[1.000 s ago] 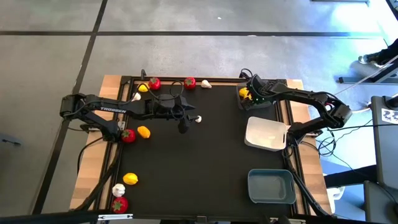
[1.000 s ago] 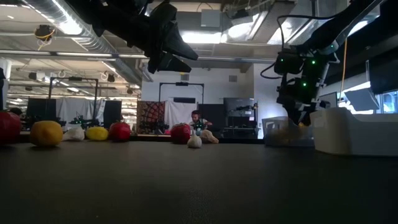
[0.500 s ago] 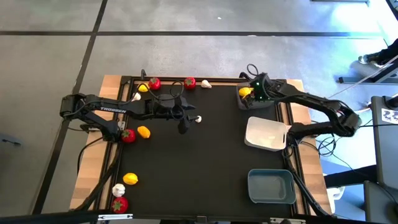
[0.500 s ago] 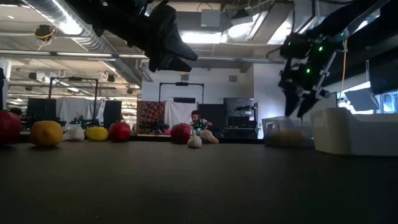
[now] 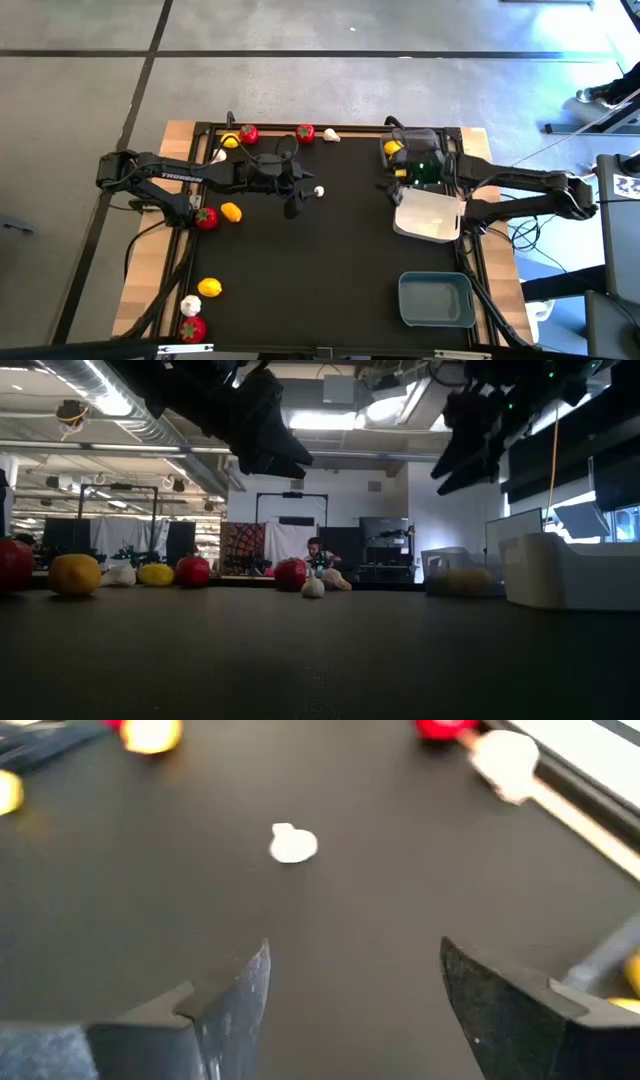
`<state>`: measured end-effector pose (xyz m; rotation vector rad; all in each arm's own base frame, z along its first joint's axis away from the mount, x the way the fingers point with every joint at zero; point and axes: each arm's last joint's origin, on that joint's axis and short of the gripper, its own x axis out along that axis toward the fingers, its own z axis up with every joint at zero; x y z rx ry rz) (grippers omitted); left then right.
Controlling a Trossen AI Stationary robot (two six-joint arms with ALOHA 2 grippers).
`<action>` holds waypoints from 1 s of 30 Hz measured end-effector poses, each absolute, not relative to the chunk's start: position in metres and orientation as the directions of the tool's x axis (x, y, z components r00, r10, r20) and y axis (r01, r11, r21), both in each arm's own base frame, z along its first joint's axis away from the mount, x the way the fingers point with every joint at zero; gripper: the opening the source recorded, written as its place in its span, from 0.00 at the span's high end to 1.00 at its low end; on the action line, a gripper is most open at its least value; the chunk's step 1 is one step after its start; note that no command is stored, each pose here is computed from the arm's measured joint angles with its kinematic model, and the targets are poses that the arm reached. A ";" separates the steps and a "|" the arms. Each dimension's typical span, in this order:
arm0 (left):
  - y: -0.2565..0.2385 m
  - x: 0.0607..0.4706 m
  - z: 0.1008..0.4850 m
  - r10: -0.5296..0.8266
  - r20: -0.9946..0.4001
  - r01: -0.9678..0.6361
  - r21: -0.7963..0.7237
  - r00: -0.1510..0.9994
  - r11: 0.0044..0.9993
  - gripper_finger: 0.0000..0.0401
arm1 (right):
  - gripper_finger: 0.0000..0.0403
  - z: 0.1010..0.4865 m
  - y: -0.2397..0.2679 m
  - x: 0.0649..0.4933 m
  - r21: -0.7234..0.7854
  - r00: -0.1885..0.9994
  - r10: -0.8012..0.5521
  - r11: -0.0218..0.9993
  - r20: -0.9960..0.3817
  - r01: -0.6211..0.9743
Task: Sort produce into baskets
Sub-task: Put the garlic into the white bin
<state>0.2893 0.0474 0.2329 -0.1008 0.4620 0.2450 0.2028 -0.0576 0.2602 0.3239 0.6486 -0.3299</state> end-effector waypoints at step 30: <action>0.048 0.316 0.149 0.111 -0.684 -0.218 -0.072 0.721 0.973 0.35 | 0.28 0.223 0.051 0.262 0.186 0.793 0.065 0.981 -0.606 0.062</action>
